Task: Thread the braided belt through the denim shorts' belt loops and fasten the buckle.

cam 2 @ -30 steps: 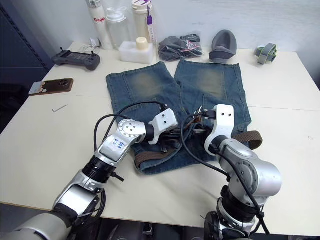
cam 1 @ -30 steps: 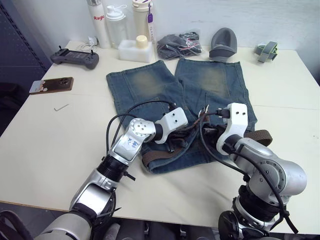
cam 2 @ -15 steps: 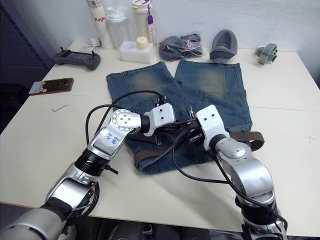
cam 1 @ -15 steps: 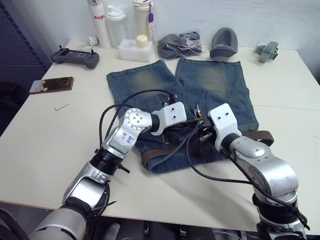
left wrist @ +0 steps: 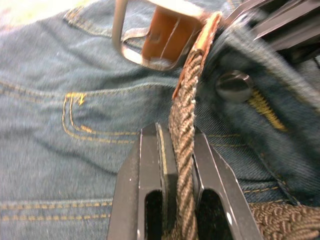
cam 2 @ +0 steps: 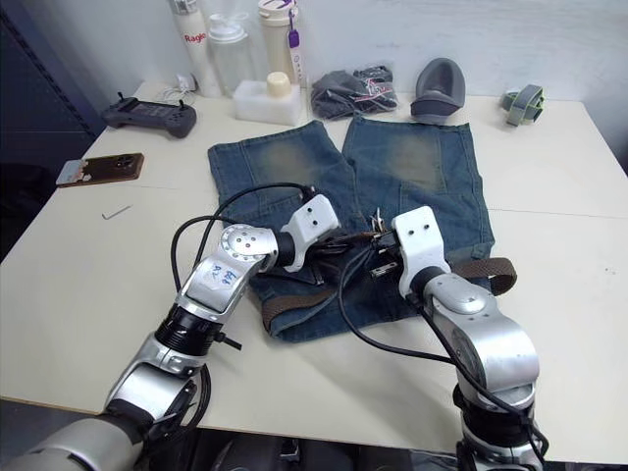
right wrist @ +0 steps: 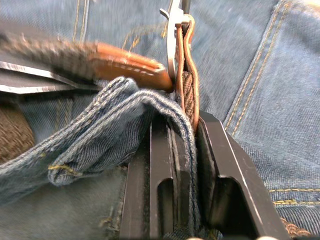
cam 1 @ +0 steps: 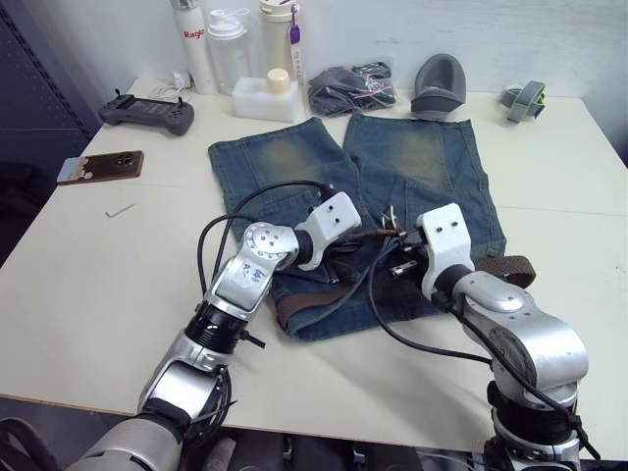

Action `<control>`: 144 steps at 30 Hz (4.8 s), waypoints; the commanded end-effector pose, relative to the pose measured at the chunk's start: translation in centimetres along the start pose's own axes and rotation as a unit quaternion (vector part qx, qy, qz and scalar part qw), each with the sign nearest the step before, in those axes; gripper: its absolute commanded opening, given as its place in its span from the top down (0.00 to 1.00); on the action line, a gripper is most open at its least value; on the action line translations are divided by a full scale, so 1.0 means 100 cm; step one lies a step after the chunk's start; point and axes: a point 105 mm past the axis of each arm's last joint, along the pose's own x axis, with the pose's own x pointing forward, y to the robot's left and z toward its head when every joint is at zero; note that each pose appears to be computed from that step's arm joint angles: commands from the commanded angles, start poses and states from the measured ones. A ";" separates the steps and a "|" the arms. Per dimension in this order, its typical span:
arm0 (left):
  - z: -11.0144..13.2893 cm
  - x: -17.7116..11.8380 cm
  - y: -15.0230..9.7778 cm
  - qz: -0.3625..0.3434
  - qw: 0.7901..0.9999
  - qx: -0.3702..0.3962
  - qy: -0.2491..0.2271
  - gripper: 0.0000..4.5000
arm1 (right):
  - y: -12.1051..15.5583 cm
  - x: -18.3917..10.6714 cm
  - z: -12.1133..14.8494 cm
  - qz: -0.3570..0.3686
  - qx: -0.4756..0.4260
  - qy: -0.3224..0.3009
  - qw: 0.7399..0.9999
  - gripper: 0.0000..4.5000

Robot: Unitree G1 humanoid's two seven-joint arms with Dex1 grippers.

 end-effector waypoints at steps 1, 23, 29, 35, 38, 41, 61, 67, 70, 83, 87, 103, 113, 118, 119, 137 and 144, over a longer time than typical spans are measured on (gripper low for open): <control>0.003 -0.014 0.013 0.031 0.999 0.000 -0.008 1.00 | -0.044 -0.013 0.024 -0.101 0.123 -0.073 0.985 0.99; 0.026 -0.008 0.014 0.034 0.997 0.059 -0.044 1.00 | -0.002 -0.007 0.034 -0.021 0.295 -0.079 0.952 0.99; 0.044 -0.008 0.019 0.053 0.991 0.103 -0.074 1.00 | 0.021 -0.009 0.030 0.032 0.238 -0.063 0.969 0.99; 0.051 -0.009 0.022 0.065 0.986 0.131 -0.084 1.00 | 0.036 -0.012 0.022 0.064 0.171 -0.045 0.982 0.99; 0.051 -0.009 0.020 0.063 0.985 0.138 -0.084 1.00 | 0.040 -0.013 0.017 0.071 0.141 -0.036 0.987 0.99; 0.048 -0.007 0.014 0.046 0.985 0.147 -0.077 1.00 | 0.044 -0.013 0.018 0.081 0.126 -0.041 0.988 0.99; 0.039 -0.007 0.008 0.025 0.986 0.154 -0.057 1.00 | 0.030 -0.015 0.024 0.059 0.014 -0.069 0.996 0.99; 0.039 -0.007 0.011 0.028 0.986 0.154 -0.057 1.00 | 0.035 -0.017 0.013 0.069 -0.045 -0.057 0.995 0.99; 0.039 -0.008 0.014 0.031 0.986 0.154 -0.056 1.00 | 0.034 -0.017 0.009 0.066 -0.064 -0.055 0.994 0.99; 0.037 -0.010 0.017 0.036 0.986 0.152 -0.053 1.00 | 0.017 -0.020 -0.006 0.041 -0.099 -0.042 0.993 0.99; 0.036 -0.010 0.017 0.035 0.986 0.152 -0.053 1.00 | 0.015 -0.020 -0.005 0.038 -0.103 -0.044 0.993 0.99; 0.040 0.006 -0.004 -0.003 0.987 0.149 -0.065 1.00 | 0.039 -0.024 -0.007 0.120 -0.277 -0.057 0.952 0.99; 0.034 0.009 -0.011 -0.023 0.986 0.153 -0.063 1.00 | 0.024 -0.033 -0.005 0.161 -0.323 -0.062 0.931 0.56; 0.032 0.010 -0.012 -0.023 0.989 0.129 -0.069 1.00 | -0.023 -0.054 0.020 0.151 -0.445 -0.043 0.882 0.06; 0.032 0.010 -0.012 -0.023 0.989 0.128 -0.069 1.00 | -0.032 -0.056 0.027 0.143 -0.459 -0.043 0.876 0.01; 0.057 0.026 -0.024 -0.033 0.982 0.152 -0.111 1.00 | -0.031 -0.020 0.054 0.168 -0.590 -0.080 0.786 0.01; 0.061 0.030 -0.028 -0.038 0.979 0.161 -0.117 1.00 | -0.023 -0.016 0.058 0.187 -0.597 -0.089 0.775 0.51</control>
